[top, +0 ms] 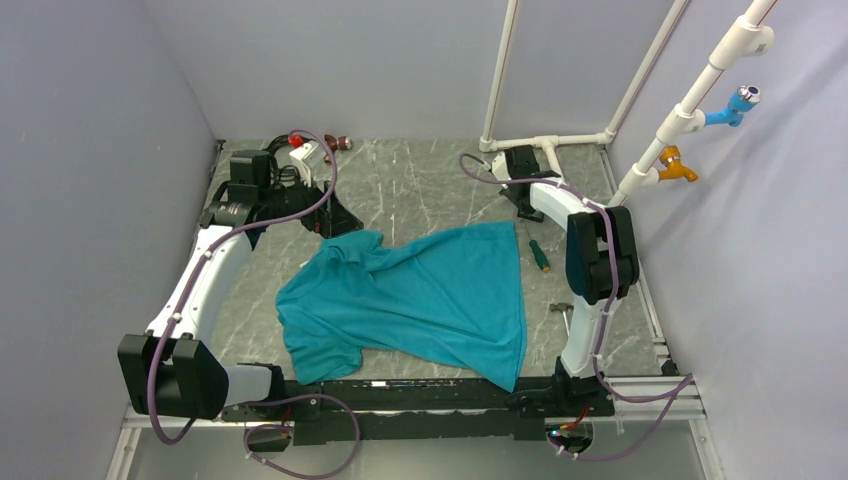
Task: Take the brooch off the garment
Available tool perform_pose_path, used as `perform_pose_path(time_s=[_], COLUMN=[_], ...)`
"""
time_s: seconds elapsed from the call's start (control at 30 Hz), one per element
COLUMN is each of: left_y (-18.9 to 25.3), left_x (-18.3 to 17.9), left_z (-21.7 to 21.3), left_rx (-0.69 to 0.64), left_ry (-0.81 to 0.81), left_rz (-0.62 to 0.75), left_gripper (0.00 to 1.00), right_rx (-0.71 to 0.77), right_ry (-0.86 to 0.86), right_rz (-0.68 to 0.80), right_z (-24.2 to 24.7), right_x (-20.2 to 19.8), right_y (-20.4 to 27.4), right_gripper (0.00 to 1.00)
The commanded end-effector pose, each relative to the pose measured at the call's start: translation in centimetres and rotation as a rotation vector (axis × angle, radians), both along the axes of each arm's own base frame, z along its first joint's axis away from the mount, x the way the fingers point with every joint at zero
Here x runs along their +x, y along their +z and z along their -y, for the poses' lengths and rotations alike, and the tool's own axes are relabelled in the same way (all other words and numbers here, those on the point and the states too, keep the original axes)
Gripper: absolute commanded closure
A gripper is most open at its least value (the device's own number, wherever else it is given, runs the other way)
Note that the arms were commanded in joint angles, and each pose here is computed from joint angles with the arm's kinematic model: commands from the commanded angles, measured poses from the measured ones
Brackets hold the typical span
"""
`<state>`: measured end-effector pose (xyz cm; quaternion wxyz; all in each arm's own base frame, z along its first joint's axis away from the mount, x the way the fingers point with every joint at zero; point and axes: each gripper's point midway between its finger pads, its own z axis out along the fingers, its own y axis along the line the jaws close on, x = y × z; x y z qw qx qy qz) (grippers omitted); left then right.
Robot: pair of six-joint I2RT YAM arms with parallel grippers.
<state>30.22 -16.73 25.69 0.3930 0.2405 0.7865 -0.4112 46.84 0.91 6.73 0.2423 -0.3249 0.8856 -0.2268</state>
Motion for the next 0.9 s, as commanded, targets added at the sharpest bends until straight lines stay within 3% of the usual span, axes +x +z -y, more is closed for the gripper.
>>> perform_pose_path(time_s=[0.0,0.87], left_y=[1.5,1.0], left_x=[0.0,-0.3], left_z=[0.1,0.0], left_rx=[-0.012,0.012], left_ry=[-0.016,-0.046], left_rz=[0.045,0.057], left_gripper=[0.01,0.0], right_rx=[-0.027,-0.092], right_ry=[0.006,0.038], right_rz=[0.065,0.051], right_z=[0.7,1.8], right_x=[2.2,4.3], right_y=[1.3,-0.7], right_gripper=[1.0,1.0])
